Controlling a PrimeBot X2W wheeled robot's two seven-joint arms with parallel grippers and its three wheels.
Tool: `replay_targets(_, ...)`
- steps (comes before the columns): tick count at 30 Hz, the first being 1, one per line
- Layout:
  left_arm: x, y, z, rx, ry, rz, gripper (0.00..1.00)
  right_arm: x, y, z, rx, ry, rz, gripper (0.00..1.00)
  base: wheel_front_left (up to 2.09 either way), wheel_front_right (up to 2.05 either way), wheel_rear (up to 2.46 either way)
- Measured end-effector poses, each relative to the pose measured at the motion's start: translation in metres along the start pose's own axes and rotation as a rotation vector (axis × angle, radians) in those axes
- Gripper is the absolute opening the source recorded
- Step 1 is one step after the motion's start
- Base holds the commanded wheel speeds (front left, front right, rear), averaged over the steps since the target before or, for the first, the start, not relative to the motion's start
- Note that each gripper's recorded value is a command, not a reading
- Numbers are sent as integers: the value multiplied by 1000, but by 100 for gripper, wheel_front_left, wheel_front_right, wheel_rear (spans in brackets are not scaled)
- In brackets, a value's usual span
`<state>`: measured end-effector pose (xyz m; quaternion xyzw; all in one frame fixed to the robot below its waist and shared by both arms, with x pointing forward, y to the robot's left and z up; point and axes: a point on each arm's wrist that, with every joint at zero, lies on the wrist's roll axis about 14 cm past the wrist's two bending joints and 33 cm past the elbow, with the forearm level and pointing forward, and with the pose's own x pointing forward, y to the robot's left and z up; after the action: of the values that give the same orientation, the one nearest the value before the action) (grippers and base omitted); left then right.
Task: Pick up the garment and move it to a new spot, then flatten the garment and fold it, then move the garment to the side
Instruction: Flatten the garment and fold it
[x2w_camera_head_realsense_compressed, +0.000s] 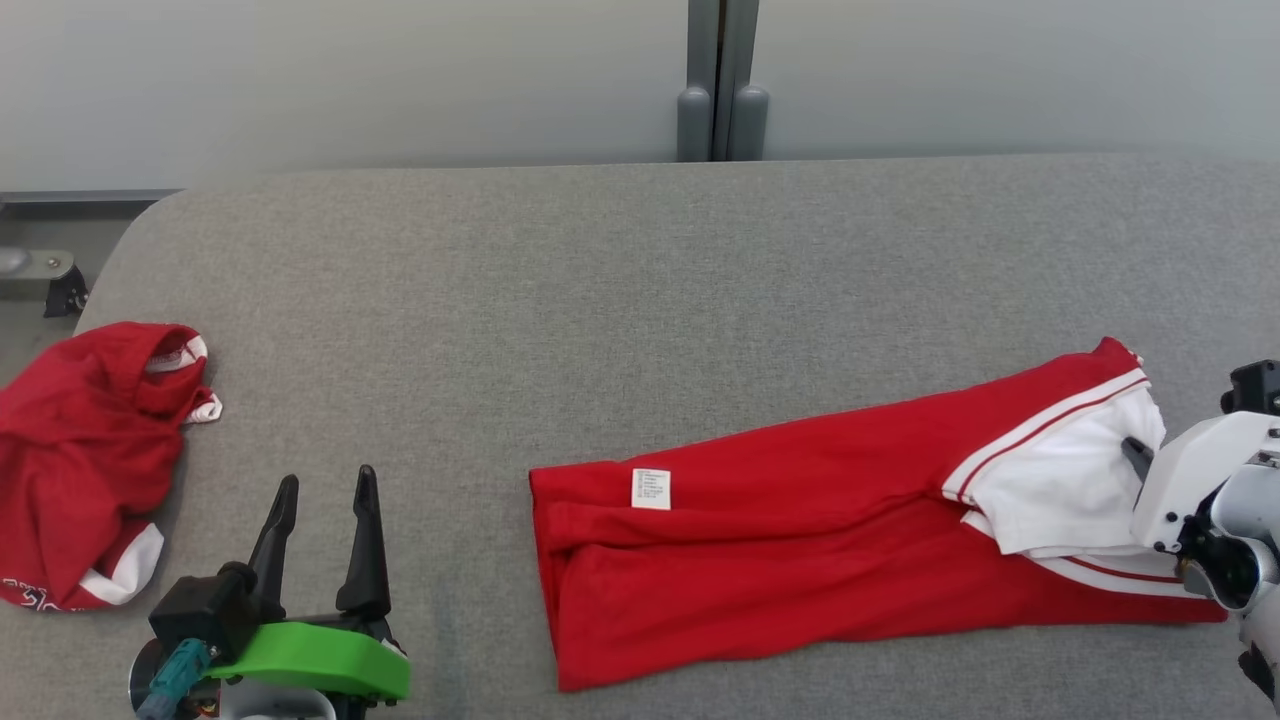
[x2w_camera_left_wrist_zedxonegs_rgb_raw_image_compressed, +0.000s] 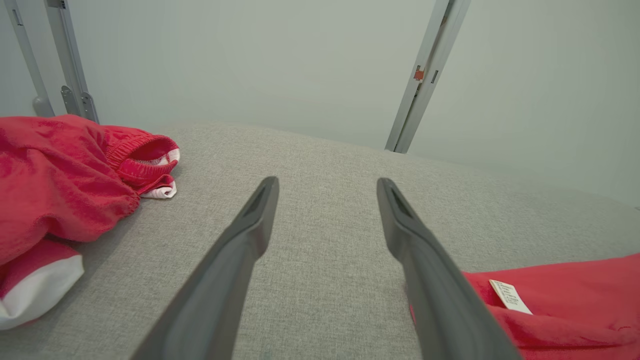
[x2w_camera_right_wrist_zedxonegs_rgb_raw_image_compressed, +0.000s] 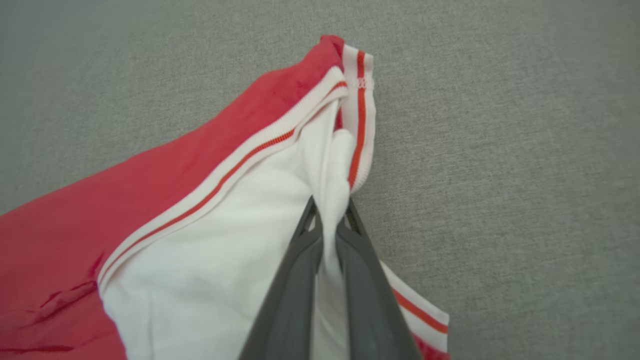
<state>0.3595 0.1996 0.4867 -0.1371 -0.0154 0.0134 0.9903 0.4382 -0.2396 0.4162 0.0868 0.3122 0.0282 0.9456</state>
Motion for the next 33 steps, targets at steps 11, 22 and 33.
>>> replay_targets(11, 0, -10, 0, -2, -1, -29, 100, -20, 23, 52, -75, -219, 54, 0, 0, 0, 0)
replay_targets(22, -8, -6, -3, -3, 7, -19, 100, -45, 172, 49, -213, -238, 417, 0, 0, 0, 0)
replay_targets(33, -22, 18, -1, -10, 3, 65, 100, -44, 269, 0, -256, -111, 647, 0, 0, 0, 0)
